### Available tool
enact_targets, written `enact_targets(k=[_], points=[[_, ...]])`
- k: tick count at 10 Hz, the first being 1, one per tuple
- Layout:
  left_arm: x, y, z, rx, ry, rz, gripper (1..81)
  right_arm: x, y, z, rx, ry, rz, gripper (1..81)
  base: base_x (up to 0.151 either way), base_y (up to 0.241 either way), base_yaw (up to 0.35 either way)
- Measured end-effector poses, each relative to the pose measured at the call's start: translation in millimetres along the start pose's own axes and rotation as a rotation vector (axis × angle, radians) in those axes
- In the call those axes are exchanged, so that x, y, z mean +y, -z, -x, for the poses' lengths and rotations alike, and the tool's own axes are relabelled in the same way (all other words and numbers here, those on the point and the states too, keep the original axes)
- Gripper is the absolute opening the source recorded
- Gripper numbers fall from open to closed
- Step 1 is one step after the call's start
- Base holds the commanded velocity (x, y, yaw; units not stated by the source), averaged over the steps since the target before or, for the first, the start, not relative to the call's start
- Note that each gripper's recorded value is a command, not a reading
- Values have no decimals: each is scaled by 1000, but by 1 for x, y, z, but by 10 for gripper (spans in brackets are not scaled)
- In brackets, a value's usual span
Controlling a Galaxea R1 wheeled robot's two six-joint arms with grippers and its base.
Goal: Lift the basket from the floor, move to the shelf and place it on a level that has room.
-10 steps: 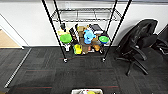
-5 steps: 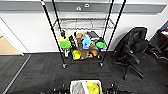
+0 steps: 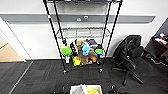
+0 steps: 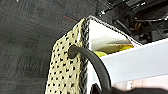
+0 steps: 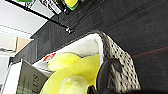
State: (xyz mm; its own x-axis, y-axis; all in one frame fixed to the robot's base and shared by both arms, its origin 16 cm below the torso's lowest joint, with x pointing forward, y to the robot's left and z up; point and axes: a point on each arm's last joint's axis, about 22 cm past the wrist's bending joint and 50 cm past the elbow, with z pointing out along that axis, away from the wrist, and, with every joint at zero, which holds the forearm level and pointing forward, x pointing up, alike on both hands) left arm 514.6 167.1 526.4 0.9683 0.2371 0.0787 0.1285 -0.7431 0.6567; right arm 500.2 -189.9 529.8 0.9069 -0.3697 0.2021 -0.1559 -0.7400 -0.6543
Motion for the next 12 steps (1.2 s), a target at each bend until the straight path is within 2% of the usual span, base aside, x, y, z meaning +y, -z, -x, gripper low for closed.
enact_targets(k=[3, 12], points=[[29, 24, 1, 31, -32, 20, 10, -21, 31, -14, 54, 27, -17, 10, 0, 0, 0], [5, 29, 76, -46, 35, -8, 10, -9, 51, 52, -22, -38, -2, 10, 0, 0, 0]])
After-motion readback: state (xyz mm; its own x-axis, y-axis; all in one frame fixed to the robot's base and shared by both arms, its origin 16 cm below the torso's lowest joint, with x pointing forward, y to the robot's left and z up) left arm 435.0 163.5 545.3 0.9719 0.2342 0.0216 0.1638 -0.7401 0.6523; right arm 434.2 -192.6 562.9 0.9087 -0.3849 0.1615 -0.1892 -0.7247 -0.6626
